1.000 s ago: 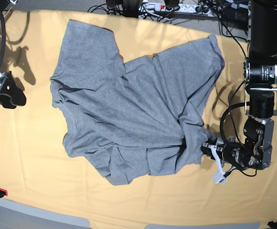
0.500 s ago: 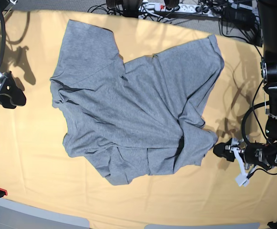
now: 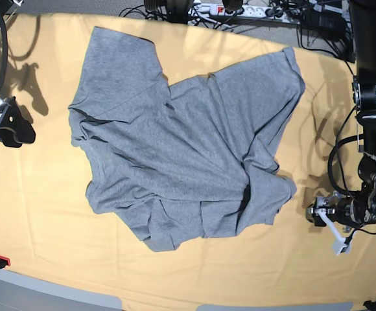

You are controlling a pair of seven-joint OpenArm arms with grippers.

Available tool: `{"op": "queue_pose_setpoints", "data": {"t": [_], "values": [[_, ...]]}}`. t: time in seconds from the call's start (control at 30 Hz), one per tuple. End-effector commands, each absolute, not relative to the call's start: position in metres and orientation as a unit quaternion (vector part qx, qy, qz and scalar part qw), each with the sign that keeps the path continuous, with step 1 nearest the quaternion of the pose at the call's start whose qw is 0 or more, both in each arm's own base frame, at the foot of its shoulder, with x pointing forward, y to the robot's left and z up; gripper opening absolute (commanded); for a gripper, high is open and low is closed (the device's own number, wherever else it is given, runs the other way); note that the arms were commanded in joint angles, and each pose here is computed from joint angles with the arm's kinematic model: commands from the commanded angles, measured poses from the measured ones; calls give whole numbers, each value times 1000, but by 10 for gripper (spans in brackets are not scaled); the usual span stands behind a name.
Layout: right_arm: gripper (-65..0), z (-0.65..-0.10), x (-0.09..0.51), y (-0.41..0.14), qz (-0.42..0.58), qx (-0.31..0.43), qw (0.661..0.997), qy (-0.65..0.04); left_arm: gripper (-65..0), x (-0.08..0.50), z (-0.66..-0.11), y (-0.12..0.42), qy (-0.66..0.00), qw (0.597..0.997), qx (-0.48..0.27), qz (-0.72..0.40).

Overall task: Layout the t-shirt on the table in an organized manner, then fold the t-shirt properly
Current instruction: 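Lower the left gripper to the shirt's hem corner and grasp it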

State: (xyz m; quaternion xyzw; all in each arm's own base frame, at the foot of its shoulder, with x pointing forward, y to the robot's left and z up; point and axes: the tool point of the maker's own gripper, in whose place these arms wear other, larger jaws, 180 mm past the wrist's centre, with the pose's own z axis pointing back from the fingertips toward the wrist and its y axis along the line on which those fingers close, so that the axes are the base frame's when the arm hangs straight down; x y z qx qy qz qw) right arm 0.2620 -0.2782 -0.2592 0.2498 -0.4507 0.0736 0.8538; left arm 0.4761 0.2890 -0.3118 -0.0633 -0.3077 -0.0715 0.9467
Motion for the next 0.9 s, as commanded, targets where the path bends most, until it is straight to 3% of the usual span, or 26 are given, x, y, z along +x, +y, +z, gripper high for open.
{"op": "queue_pose_setpoints", "data": {"t": [0.0,0.4,0.6,0.87], "values": [[-307,-241,268,-281,88,243,841,-475,-268,487,-289,298,-335,938,-54,-69],[-307,-241,268,-281,88,243,841,-475,-268,467,-298,234,-362,891,-200,-185],[-307,-242,268,-281,87,243,842,-474,-268,486,-277,223,-441,854,-218,-169],[-307,-242,267,-281,87,243,842,-474,-257,498,-292,196,-466,844,-193,-183]]}}
